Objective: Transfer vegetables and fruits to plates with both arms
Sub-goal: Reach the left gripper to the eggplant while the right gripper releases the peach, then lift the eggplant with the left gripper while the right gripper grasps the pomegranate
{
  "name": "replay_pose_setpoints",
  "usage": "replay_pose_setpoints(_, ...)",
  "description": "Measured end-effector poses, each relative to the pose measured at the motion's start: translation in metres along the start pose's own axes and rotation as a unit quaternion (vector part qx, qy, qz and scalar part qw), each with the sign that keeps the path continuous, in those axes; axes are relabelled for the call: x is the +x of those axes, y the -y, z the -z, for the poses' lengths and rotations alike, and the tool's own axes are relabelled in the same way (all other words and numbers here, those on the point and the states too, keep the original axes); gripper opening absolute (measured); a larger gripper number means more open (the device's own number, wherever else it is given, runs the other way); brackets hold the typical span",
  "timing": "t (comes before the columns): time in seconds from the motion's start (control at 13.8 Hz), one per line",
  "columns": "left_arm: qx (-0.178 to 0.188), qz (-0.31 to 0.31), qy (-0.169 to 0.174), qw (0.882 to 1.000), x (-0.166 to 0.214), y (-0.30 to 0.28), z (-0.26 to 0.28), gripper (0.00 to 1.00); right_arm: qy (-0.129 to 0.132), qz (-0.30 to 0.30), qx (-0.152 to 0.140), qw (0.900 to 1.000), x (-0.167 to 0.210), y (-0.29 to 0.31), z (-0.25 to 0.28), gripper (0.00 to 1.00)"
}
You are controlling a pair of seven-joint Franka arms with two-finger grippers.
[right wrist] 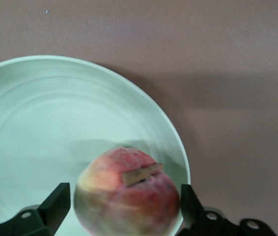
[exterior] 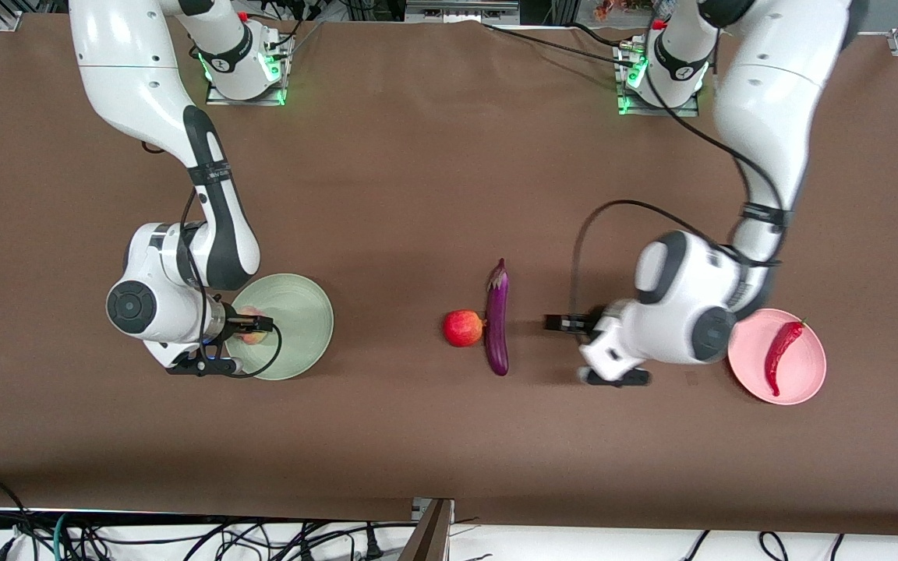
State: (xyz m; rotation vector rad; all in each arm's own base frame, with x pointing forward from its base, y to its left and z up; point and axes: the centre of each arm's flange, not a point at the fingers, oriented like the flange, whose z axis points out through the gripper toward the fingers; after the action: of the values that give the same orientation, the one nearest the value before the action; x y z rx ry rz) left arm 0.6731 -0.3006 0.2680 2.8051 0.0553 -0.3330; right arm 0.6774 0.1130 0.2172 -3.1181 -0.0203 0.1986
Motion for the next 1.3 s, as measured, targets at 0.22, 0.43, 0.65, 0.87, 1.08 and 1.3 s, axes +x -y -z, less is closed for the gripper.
replay_pose_setpoints(0.22, 0.003, 0.002, -0.025, 1.0, -0.018, -0.036, -0.044, 1.0, -0.025, 0.014, 0.004, 1.0, 0.011, -0.003, 0.023, 1.0)
replay_pose_setpoints(0.43, 0.016, 0.004, -0.03, 0.999, -0.025, -0.034, -0.078, 1.0, -0.054, 0.021, 0.018, 0.998, 0.017, 0.008, 0.058, 1.0)
replay_pose_setpoints(0.65, 0.054, -0.003, -0.041, 0.998, -0.03, -0.039, -0.087, 1.0, -0.056, 0.015, 0.08, 0.995, 0.011, 0.046, 0.066, 1.0)
replay_pose_setpoints(0.87, 0.073, 0.0, -0.045, 0.996, -0.04, -0.051, -0.099, 1.0, -0.047, -0.033, 0.127, 0.99, 0.001, 0.102, 0.067, 1.0)
replay_pose_setpoints(1.08, 0.074, 0.004, -0.045, 0.996, -0.04, -0.049, -0.106, 1.0, -0.073, -0.081, 0.14, 0.984, -0.015, 0.181, 0.077, 1.0)
replay_pose_setpoints(1.3, 0.076, 0.007, -0.043, 0.996, -0.039, -0.047, -0.11, 0.96, -0.094, -0.104, 0.148, 0.979, -0.028, 0.225, 0.071, 1.0)
